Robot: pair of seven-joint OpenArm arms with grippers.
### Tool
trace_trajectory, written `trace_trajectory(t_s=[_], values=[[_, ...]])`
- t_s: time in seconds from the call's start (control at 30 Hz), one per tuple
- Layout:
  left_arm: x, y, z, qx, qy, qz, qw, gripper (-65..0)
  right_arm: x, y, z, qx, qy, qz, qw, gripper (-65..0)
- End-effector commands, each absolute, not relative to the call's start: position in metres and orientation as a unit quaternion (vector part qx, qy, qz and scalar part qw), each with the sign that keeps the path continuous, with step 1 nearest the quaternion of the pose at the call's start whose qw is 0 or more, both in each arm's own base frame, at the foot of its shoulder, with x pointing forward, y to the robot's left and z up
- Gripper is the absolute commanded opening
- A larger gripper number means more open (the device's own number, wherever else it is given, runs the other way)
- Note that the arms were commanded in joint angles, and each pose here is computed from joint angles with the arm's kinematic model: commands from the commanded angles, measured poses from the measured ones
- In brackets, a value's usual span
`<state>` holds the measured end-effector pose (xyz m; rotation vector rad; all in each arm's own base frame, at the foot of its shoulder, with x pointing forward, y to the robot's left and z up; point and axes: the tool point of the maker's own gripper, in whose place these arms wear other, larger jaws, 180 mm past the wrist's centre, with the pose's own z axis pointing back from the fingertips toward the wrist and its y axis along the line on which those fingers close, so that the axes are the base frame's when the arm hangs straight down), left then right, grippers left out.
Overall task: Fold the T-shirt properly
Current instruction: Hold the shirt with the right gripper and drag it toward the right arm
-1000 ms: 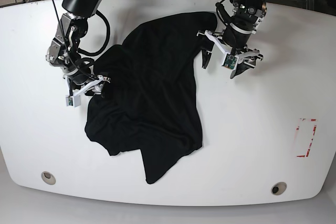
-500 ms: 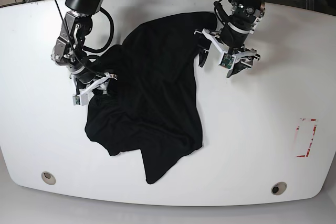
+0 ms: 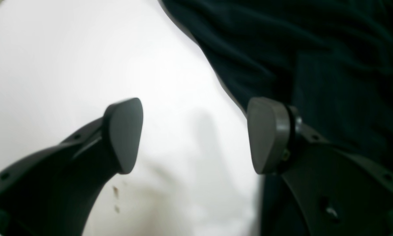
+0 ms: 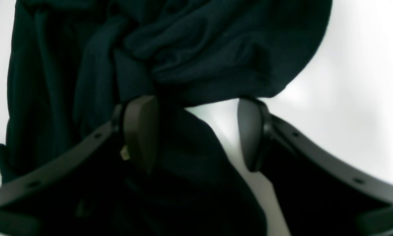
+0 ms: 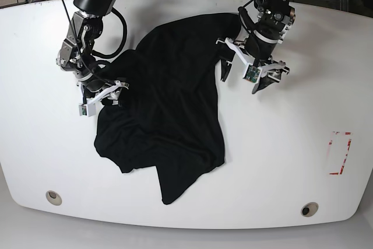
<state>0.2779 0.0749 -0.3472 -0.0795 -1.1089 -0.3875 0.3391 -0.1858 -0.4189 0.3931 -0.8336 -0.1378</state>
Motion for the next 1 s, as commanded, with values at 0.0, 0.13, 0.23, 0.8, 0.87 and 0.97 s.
trace_trajectory(t_s=[0.0, 0.13, 0.23, 0.8, 0.87, 0.97], values=[[0.283, 0.074, -0.343, -0.041, -0.533, -0.176, 0.827, -18.0, 0.344, -0.184, -0.409, 0.184, -0.412, -0.052, 0.891, -29.8], [0.283, 0.074, -0.347, -0.042, -0.53, -0.173, 0.829, -18.1, 0.345, -0.182, -0.407, 0.184, -0.414, -0.047, 0.89, -33.3], [0.282, 0.074, -0.348, -0.043, -0.529, -0.173, 0.83, -18.2, 0.346, -0.182, -0.407, 0.184, -0.414, -0.045, 0.89, -35.5], [0.275, 0.08, -0.347, -0.038, -0.526, -0.172, 0.832, -17.7, 0.35, -0.171, -0.406, 0.19, -0.41, -0.029, 0.892, -42.5], [0.275, 0.081, -0.347, -0.038, -0.527, -0.171, 0.832, -17.7, 0.35, -0.167, -0.406, 0.192, -0.408, -0.025, 0.892, -48.4], [0.278, 0.086, -0.345, -0.033, -0.53, -0.167, 0.831, -18.1, 0.349, -0.157, -0.41, 0.199, -0.399, -0.014, 0.895, -58.3]])
